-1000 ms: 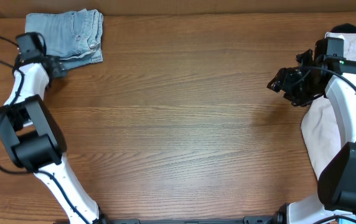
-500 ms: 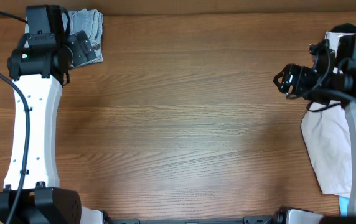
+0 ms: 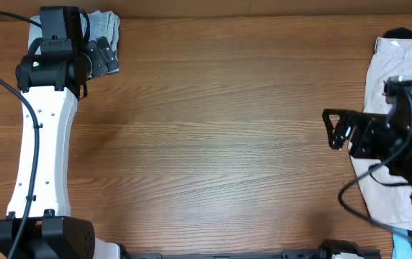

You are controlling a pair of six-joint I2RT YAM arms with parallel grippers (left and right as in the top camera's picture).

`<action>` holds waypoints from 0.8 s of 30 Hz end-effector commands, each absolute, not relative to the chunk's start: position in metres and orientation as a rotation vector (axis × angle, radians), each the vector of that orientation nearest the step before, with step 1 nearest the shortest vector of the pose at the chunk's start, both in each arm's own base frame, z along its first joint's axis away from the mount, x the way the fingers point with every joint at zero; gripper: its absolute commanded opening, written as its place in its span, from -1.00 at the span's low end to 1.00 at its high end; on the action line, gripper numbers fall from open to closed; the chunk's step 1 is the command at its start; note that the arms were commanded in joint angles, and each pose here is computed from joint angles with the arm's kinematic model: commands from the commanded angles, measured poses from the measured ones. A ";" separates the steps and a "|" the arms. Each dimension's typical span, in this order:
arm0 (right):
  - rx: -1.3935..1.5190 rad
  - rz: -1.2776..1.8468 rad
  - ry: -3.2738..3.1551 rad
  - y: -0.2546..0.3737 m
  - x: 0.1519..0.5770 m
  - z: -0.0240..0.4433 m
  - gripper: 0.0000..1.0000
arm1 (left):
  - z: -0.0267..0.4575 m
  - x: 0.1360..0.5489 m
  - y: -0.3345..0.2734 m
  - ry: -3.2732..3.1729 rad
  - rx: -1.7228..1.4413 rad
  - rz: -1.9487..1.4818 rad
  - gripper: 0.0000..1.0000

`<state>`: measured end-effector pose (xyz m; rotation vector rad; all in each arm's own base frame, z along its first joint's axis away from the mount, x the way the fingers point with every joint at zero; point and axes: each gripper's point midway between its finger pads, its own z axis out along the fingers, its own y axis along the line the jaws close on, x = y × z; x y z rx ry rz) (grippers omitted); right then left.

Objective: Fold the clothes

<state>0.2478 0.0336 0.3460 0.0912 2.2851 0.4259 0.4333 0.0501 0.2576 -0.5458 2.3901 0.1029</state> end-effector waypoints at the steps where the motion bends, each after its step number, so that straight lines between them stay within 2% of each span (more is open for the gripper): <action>1: 0.104 0.439 2.264 0.036 0.241 0.355 1.00 | 0.256 0.436 0.048 2.388 -0.566 0.084 1.00; 6: 0.132 0.370 2.274 0.026 0.243 0.351 1.00 | 0.256 0.436 0.048 2.388 -0.566 0.084 1.00; 10: 0.067 0.323 2.229 0.022 0.261 0.349 1.00 | 0.256 0.436 0.048 2.388 -0.566 0.084 1.00; 16: -0.104 0.409 1.972 0.051 0.288 0.339 1.00 | 0.256 0.436 0.048 2.388 -0.566 0.084 1.00; 20: -0.184 0.447 1.830 0.072 0.277 0.298 1.00 | 0.256 0.436 0.048 2.388 -0.566 0.084 1.00; 24: -0.122 0.508 1.770 0.073 0.258 0.242 1.00 | 0.256 0.436 0.048 2.388 -0.566 0.084 1.00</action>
